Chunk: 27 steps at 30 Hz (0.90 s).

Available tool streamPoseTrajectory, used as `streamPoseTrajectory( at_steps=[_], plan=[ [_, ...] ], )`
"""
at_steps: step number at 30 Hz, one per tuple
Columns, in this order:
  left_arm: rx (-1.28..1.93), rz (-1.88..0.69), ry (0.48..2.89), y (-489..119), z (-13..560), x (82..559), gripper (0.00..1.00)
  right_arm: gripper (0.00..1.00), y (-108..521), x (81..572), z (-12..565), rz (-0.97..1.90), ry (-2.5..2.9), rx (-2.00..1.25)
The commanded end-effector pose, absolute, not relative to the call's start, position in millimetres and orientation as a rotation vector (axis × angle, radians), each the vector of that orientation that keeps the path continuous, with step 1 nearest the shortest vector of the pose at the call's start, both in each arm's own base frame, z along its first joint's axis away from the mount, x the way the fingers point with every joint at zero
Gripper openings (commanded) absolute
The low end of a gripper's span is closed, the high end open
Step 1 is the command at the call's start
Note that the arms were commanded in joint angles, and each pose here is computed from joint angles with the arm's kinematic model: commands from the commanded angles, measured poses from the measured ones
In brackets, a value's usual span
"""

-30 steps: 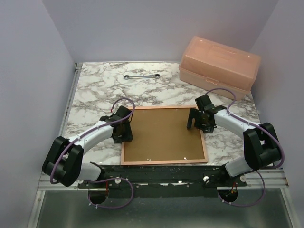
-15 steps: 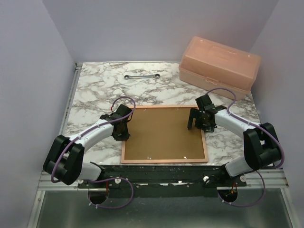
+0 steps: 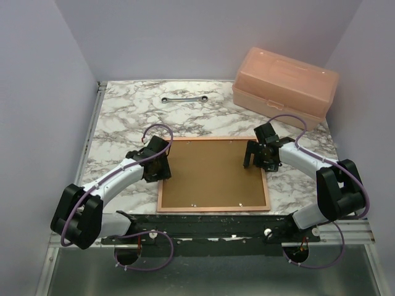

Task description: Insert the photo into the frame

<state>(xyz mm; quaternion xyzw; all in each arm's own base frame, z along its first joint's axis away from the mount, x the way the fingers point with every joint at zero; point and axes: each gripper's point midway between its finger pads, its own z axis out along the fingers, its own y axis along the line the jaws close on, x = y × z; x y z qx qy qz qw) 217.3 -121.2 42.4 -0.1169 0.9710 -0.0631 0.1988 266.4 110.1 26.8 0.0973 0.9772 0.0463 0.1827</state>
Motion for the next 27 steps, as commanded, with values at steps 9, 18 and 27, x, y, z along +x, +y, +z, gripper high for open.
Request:
streamPoseTrajectory(
  at_steps=[9,18,27],
  plan=[
    [-0.384,-0.087,2.752,-119.5,20.9,228.4,0.48,0.93,119.1,264.6,24.6,0.198,2.762,0.268],
    [-0.37,-0.086,2.747,-121.6,22.7,234.1,0.15,0.93,122.5,264.8,24.7,0.224,2.763,0.263],
    [-0.339,-0.173,2.714,-128.1,31.7,234.1,0.0,0.93,121.8,263.6,27.4,0.226,2.759,0.269]
  ],
)
